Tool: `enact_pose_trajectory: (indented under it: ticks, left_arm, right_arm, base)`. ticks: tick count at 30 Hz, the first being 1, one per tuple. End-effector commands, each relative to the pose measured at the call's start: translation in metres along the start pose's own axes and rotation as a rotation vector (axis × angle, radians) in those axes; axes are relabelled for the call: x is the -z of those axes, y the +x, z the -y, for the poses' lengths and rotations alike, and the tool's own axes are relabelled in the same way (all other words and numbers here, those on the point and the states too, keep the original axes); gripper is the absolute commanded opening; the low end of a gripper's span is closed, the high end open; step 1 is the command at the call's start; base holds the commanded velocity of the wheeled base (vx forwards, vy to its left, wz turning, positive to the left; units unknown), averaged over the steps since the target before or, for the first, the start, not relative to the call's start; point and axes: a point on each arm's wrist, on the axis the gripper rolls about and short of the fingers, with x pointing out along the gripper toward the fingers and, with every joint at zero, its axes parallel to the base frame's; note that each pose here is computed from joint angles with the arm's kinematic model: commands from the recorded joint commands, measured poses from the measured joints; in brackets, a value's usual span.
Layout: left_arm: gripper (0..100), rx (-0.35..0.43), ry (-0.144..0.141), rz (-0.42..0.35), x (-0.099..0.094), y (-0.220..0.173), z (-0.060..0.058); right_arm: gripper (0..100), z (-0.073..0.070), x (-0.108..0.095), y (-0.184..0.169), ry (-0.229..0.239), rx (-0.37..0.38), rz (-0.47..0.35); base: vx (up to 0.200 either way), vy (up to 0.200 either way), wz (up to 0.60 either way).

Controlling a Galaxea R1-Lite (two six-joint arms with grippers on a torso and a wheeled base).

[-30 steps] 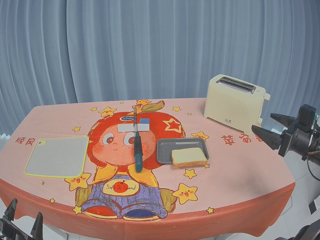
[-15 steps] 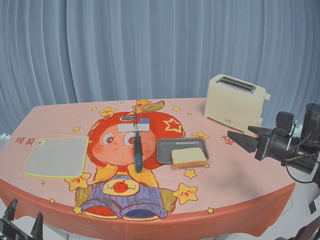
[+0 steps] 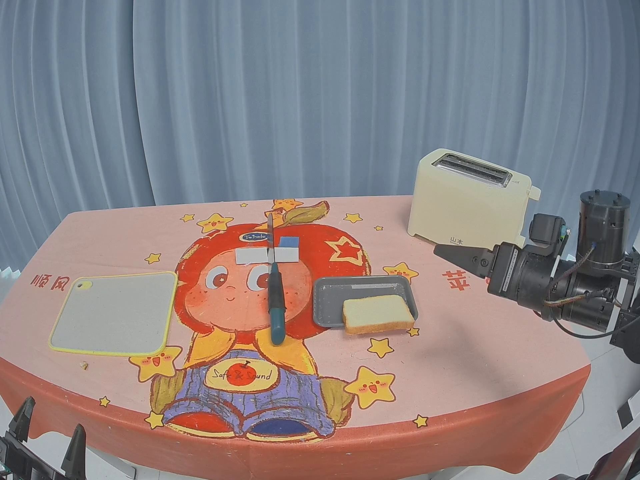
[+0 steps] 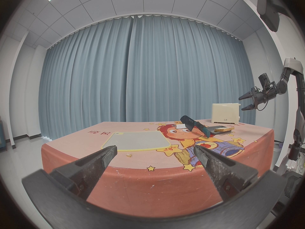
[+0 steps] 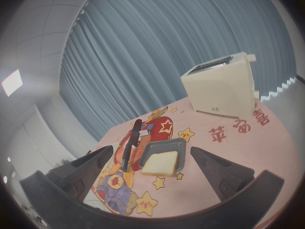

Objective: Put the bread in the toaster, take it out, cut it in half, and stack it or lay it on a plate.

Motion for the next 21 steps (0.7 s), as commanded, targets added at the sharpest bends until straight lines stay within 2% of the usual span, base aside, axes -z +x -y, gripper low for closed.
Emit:
enact_pose_trajectory:
  ticks: [1,5,8,10,12,14,15,16,19,21]
  left_arm:
    - [100,-0.001,-0.002,-0.012,0.005,0.001,0.000]
    - [100,-0.001,0.000,-0.012,0.005,0.001,0.000]
    - [100,-0.001,0.000,-0.012,0.005,0.001,0.000]
    - [100,-0.001,0.000,-0.012,0.005,0.001,0.000]
    - [100,-0.001,0.000,-0.012,0.005,0.001,0.000]
    - [100,-0.001,0.000,-0.012,0.005,0.001,0.000]
    - [100,-0.001,0.000,-0.012,0.005,0.001,0.000]
    - [100,-0.001,0.000,-0.012,0.005,0.001,0.000]
    - [100,-0.001,0.000,-0.012,0.005,0.001,0.000]
    - [100,-0.001,0.000,-0.012,0.005,0.001,0.000]
  right_arm:
    - [100,-0.006,-0.010,0.008,0.084,-0.011,-0.019]
    - [100,-0.007,-0.012,0.009,0.162,-0.045,-0.068]
    - [100,-0.006,-0.012,0.008,0.191,-0.064,-0.093]
    - [100,-0.004,-0.009,0.008,0.247,-0.080,-0.129]
    - [100,0.001,-0.009,0.007,0.301,-0.102,-0.160]
    - [100,0.008,-0.014,0.004,0.365,-0.164,-0.209]
    - [100,0.010,-0.016,0.004,0.379,-0.178,-0.221]
    - [100,0.017,-0.020,0.002,0.422,-0.222,-0.262]
    - [100,0.026,-0.023,0.000,0.482,-0.281,-0.329]
    - [100,0.031,-0.020,0.002,0.506,-0.284,-0.356]
  base:
    - [0.000,0.000,0.00]
    - [0.000,0.000,0.00]
    - [0.000,0.000,0.00]
    - [0.000,0.000,0.00]
    - [0.000,0.000,0.00]
    - [0.000,0.000,0.00]
    - [0.000,0.000,0.00]
    - [0.000,0.000,0.00]
    - [0.000,0.000,0.00]
    - [0.000,0.000,0.00]
